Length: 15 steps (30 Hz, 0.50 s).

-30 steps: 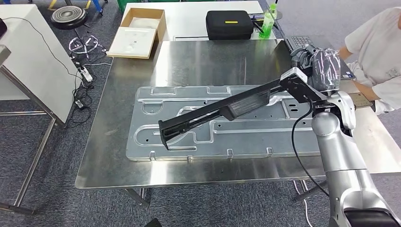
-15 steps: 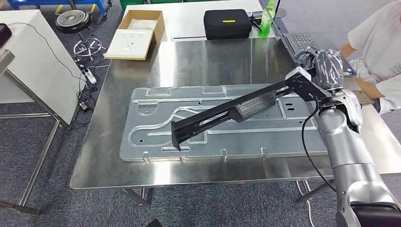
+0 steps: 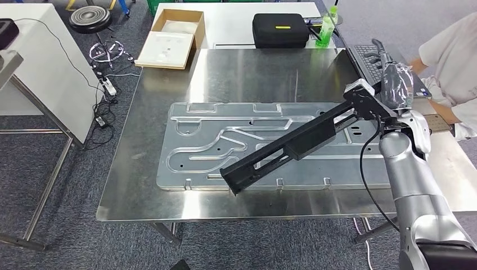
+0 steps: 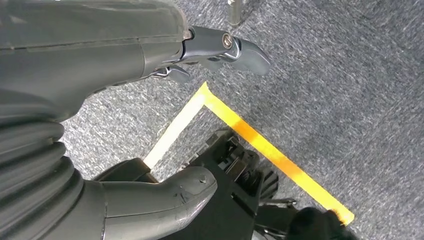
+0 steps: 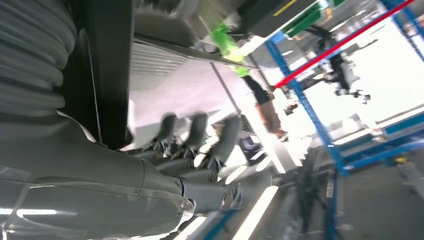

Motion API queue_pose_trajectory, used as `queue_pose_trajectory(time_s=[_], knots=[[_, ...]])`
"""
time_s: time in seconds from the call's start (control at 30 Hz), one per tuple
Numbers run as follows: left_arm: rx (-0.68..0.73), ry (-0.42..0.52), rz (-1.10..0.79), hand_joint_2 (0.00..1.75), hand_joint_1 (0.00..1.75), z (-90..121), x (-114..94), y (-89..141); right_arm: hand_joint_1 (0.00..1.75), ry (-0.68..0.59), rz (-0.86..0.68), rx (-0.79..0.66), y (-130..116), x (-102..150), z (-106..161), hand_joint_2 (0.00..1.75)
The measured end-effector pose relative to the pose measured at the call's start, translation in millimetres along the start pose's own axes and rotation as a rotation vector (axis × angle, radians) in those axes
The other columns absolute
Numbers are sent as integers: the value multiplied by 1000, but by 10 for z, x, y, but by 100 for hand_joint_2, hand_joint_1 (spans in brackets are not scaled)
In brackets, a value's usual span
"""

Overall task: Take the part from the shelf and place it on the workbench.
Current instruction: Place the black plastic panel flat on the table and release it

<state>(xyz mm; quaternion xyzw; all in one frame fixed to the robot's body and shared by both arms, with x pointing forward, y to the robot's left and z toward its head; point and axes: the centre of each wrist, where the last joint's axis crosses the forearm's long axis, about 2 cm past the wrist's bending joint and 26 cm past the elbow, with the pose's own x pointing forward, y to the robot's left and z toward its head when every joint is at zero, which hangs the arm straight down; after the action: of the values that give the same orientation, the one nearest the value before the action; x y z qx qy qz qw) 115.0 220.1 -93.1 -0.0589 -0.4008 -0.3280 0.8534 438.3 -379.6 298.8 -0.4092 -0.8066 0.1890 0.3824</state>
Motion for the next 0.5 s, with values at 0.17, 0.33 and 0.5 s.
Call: queue_pose_trajectory(time_s=[0.17, 0.33, 0.5], knots=[[2, 1, -1, 0, 0, 4, -5, -2, 0, 41, -4, -17, 2, -67, 50, 175], [6, 2, -3, 0, 0, 6, -9, 2, 0, 100, -8, -66, -29, -113, 60, 175], [8, 3, -3, 0, 0, 8, -13, 2, 0, 127, -20, -86, -29, -121, 60, 175]])
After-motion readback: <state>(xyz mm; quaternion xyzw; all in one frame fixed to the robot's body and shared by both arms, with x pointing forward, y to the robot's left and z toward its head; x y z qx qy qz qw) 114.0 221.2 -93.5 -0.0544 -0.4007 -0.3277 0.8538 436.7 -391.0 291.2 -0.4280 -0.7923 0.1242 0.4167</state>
